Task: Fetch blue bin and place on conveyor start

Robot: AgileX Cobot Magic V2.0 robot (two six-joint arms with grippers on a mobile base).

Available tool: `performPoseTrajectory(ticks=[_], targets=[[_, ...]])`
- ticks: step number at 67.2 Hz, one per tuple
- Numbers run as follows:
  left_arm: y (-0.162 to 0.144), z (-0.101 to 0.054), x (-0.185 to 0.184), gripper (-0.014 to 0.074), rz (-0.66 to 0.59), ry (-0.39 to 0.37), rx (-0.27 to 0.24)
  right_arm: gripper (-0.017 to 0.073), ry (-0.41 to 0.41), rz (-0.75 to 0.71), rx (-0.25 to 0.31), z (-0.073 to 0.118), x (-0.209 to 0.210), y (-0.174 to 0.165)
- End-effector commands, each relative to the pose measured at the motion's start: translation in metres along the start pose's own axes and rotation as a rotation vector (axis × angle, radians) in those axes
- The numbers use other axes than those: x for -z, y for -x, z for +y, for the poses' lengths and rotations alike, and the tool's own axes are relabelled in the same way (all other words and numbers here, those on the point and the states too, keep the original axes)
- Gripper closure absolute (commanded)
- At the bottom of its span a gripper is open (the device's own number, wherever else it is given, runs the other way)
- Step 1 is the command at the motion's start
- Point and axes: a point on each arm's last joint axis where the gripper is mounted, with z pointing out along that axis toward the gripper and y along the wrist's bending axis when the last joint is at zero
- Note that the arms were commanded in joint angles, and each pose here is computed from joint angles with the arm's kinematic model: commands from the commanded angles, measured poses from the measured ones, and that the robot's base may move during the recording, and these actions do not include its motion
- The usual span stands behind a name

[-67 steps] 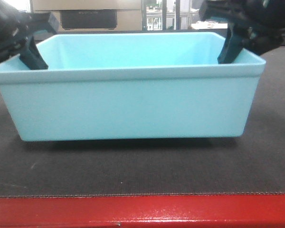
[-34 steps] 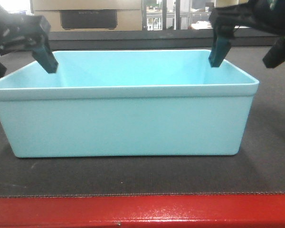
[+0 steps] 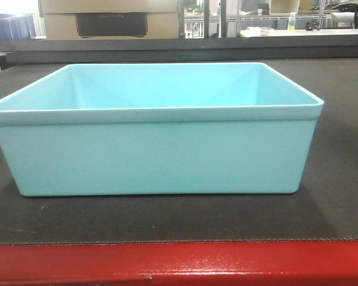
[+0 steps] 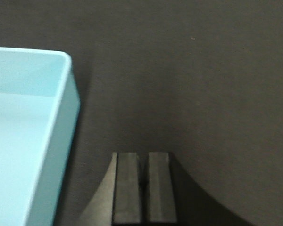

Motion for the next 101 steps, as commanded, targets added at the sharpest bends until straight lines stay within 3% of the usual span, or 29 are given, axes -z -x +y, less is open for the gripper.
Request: performPoseTrajectory(ticks=[1,13,25,44,54,73,101], targets=[[-0.008,0.009,0.001,0.0704,0.013,0.036,-0.008,0.0722,-0.03,0.006,0.021,-0.006,0.001,-0.004],[-0.031,0.013,0.0,0.0704,0.072,0.052,-0.012,0.0721,-0.033,0.067,0.031,-0.007,-0.014,-0.03],[-0.055,0.015,0.019,0.0704,0.041,0.049,-0.014,0.0721,-0.011,0.012,0.039,-0.01,-0.012,-0.067],[-0.098,0.022,0.081,0.0704,-0.212,0.08,-0.101,0.0721,0.043,-0.277,0.037,-0.016,0.033,-0.128],[-0.116,0.024,0.115,0.0704,-0.384,0.085,-0.106,0.0721,0.051,-0.466,0.04,-0.021,0.069,-0.148],[-0.137,0.026,0.159,0.0704,-0.634,0.083,-0.092,0.0721,0.049,-0.814,0.049,-0.029,0.131,-0.172],[-0.138,0.026,0.161,0.0704,-0.643,0.083,-0.091,0.0721,0.05,-0.838,0.047,-0.029,0.135,-0.174]])
